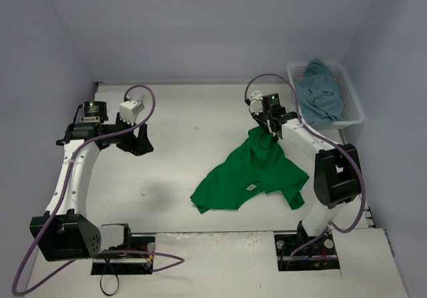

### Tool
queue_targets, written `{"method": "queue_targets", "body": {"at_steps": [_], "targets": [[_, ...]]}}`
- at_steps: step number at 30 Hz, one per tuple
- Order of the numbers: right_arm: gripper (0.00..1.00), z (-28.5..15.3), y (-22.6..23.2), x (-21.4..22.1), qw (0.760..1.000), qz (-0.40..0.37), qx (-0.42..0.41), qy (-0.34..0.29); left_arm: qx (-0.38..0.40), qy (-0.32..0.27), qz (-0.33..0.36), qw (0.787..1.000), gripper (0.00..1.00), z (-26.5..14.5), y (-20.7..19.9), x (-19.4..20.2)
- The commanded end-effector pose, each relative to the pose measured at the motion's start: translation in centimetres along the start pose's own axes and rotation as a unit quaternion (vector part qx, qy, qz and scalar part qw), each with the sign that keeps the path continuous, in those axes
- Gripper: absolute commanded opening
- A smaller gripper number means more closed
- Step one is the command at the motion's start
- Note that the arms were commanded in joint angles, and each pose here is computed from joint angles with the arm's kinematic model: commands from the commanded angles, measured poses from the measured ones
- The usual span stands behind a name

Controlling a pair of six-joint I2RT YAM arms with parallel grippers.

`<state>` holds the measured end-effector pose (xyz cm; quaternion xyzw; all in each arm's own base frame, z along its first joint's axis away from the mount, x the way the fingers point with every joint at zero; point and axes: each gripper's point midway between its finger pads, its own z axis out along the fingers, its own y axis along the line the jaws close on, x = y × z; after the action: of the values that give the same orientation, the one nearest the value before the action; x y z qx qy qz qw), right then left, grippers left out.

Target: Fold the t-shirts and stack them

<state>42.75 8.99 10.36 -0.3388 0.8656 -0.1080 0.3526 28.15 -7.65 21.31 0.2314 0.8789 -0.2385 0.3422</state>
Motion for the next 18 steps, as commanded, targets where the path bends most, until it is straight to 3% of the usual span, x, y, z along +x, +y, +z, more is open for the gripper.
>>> {"method": "queue_targets", "body": {"at_steps": [1, 6, 9, 14, 18], "targets": [[0.33, -1.6, -6.8, -2.0, 0.984, 0.03, 0.175, -0.031, -0.001, -0.03, 0.015, 0.999, 0.7, -0.4, 0.1, -1.9], [0.38, -4.9, -8.6, -0.9, 0.974, 0.039, 0.219, -0.04, -0.002, -0.029, 0.011, 1.0, 0.7, -0.3, 0.2, -1.9], [0.41, -7.9, -7.5, -1.5, 0.981, 0.039, 0.173, -0.075, 0.004, -0.028, 0.014, 1.0, 0.7, -0.3, -0.4, -2.0], [0.48, -11.8, -5.3, -0.8, 0.992, 0.017, 0.098, -0.073, 0.018, 0.0, 0.042, 0.999, 0.7, 0.7, -2.0, -1.5], [0.46, -13.8, -2.2, 0.3, 0.998, -0.019, 0.011, -0.06, 0.027, 0.03, 0.062, 0.997, 0.7, 1.7, -2.8, -0.8]]}}
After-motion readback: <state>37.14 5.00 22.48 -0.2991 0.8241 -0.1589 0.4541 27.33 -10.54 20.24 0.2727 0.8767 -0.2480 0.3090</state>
